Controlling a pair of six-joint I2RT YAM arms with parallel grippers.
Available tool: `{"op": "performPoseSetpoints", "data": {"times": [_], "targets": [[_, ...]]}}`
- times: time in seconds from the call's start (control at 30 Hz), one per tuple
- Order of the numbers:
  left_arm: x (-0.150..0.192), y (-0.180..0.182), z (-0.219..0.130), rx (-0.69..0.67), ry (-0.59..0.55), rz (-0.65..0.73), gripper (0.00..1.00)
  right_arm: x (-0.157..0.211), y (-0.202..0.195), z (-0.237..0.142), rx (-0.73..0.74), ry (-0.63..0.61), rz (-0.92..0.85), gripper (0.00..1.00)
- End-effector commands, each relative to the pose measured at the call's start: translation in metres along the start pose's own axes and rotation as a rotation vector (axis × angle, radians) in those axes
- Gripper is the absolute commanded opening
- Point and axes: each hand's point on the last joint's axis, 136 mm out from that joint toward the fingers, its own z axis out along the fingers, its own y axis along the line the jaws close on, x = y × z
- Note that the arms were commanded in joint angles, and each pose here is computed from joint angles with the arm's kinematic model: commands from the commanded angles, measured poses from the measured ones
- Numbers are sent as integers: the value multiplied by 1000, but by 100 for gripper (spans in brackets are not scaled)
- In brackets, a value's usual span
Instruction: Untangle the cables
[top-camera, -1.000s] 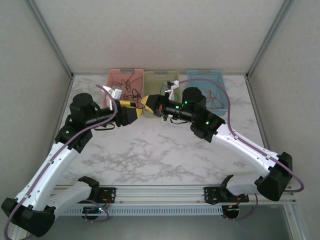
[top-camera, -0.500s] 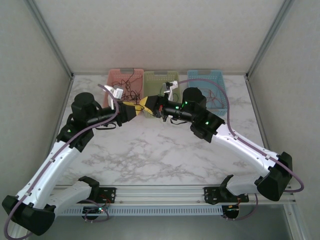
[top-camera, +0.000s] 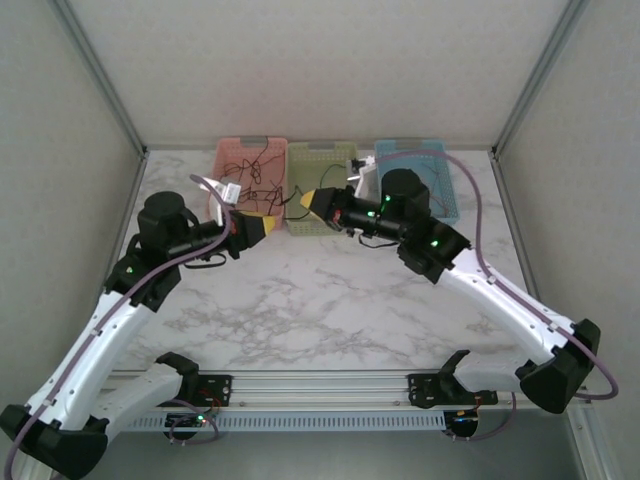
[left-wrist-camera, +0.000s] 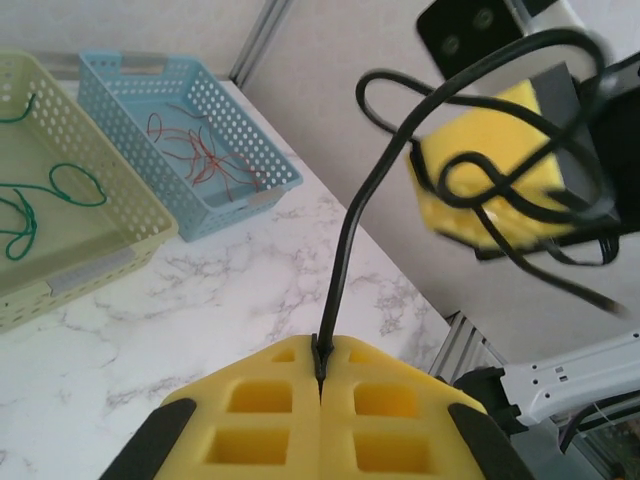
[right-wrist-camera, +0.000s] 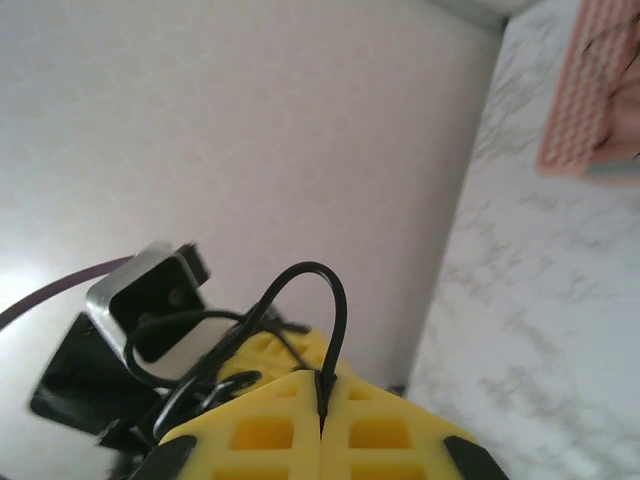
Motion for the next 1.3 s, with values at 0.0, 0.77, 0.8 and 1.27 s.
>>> {"op": "performPoseSetpoints", "data": {"times": [0.0,0.77,0.8,1.27], "targets": [[8,-16,-19,10,3,30,0,-32,1,-35,160,-131,-260,0],[-27,93,-186,-1157,-162,275,0,-26,-70,-121,658,45,-1302,0],[-29,94,-190,-1176,-168,279,0,-30,-74,-124,700,40,-1313,0],[12,0,-58,-260,98,329,57,8,-50,-109,412,118,-1261,0]]}}
